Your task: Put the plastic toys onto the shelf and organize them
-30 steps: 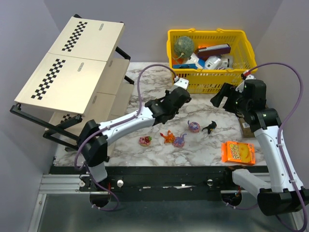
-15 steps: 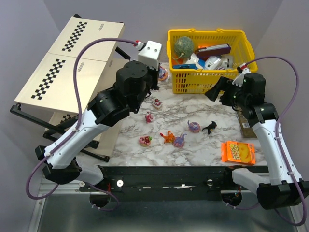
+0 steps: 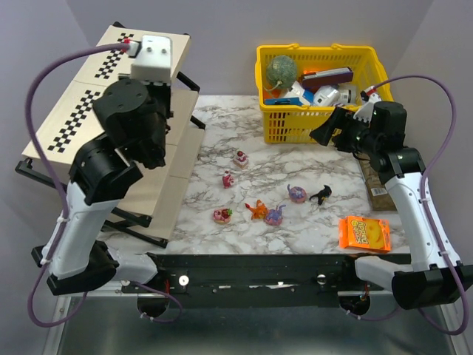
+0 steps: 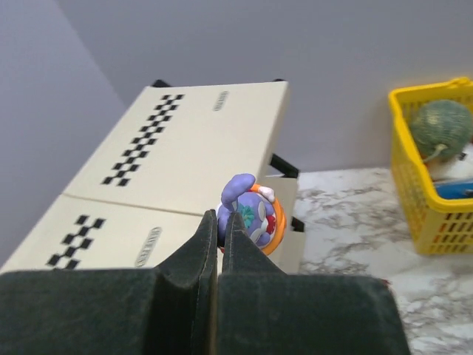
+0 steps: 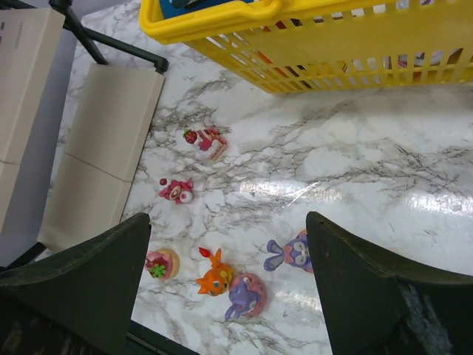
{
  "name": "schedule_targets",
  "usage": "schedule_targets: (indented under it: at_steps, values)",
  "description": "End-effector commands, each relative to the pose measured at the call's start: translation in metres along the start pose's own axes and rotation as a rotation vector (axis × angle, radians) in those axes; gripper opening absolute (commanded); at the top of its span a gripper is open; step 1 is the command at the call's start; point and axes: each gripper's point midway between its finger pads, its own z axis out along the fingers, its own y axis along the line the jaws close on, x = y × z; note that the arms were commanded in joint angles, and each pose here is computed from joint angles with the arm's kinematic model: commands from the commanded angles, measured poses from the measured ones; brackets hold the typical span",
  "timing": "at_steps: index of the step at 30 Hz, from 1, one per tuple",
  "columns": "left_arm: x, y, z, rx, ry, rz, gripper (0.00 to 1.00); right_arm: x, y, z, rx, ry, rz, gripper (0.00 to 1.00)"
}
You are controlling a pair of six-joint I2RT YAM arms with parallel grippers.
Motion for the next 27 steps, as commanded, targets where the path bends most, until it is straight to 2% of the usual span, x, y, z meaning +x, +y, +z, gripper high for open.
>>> schedule_targets:
  at_steps: [1,6,11,15,21,27]
  values:
    - [0.005,0.066,-0.024,-0.153,0.033,0.057,0.0,-0.009,0.011,0.002,-0.041,-0.004,-0.016,0.93]
    - [0.008,0.091,-0.033,-0.2,0.038,0.075,0.0,-0.007,0.01,0.007,-0.043,0.011,-0.011,0.93]
    - [0.007,0.098,-0.043,-0.148,0.055,0.098,0.0,-0.004,0.011,0.011,-0.046,0.026,-0.01,0.93]
    - [0.013,0.091,-0.049,-0.067,0.067,0.068,0.0,-0.003,0.011,0.013,-0.046,0.033,-0.008,0.93]
    - [0.04,0.061,-0.043,0.05,0.147,0.13,0.0,-0.001,0.012,0.014,-0.047,0.041,-0.008,0.92]
    - [0.05,0.062,-0.039,0.015,0.188,0.123,0.0,0.004,0.011,0.014,-0.044,0.051,-0.007,0.93]
